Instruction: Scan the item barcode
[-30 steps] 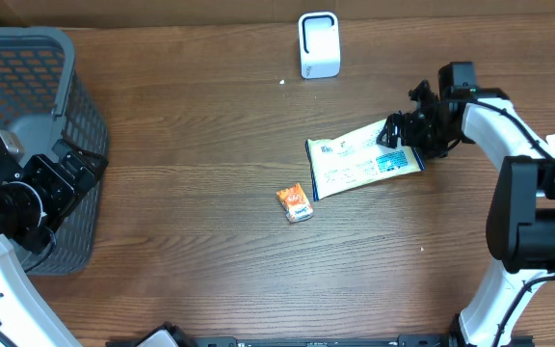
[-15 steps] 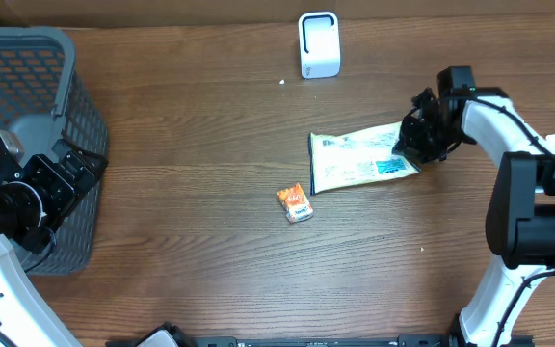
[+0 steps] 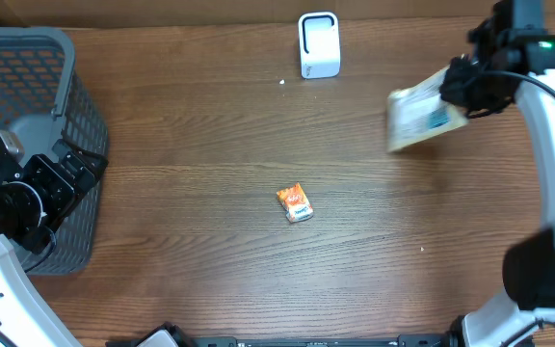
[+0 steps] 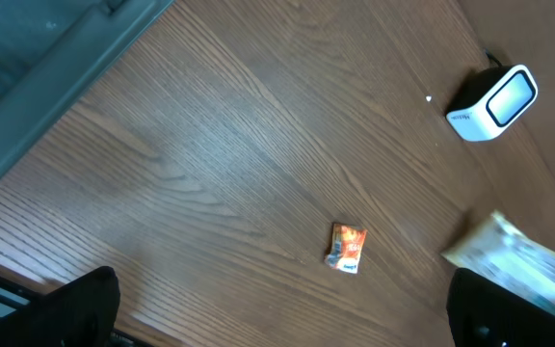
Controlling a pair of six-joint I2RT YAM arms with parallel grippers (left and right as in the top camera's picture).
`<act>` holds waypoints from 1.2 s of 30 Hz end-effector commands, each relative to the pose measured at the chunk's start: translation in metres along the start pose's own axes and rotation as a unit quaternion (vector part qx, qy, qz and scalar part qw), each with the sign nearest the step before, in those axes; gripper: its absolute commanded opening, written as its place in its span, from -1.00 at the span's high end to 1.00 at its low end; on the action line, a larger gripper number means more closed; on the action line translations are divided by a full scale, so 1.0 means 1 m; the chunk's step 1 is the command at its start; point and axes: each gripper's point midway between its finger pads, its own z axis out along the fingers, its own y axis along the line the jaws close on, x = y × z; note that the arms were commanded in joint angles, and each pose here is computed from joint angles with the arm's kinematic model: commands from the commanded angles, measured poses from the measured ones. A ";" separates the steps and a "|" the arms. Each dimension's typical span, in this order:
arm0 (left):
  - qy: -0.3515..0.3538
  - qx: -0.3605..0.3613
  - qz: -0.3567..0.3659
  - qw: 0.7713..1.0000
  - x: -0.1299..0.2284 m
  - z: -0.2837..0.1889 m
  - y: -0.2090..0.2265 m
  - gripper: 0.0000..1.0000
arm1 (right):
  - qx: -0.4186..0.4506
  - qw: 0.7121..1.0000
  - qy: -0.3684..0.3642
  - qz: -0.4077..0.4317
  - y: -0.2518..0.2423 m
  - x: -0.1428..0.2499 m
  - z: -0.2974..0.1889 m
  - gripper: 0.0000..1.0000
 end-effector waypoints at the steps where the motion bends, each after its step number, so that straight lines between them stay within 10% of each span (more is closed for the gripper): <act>1: 0.002 0.002 0.014 1.000 0.001 0.001 -0.002 -0.99 | 0.033 0.999 -0.031 0.006 -0.008 -0.003 -0.029 0.93; 29: 0.002 0.002 0.014 1.000 0.001 0.001 -0.002 -0.99 | -0.086 0.994 0.035 -0.066 0.178 0.081 0.067 0.93; 36: 0.002 0.002 0.014 1.000 0.001 0.001 -0.002 -1.00 | 0.003 0.999 0.004 -0.042 0.138 0.061 0.062 0.93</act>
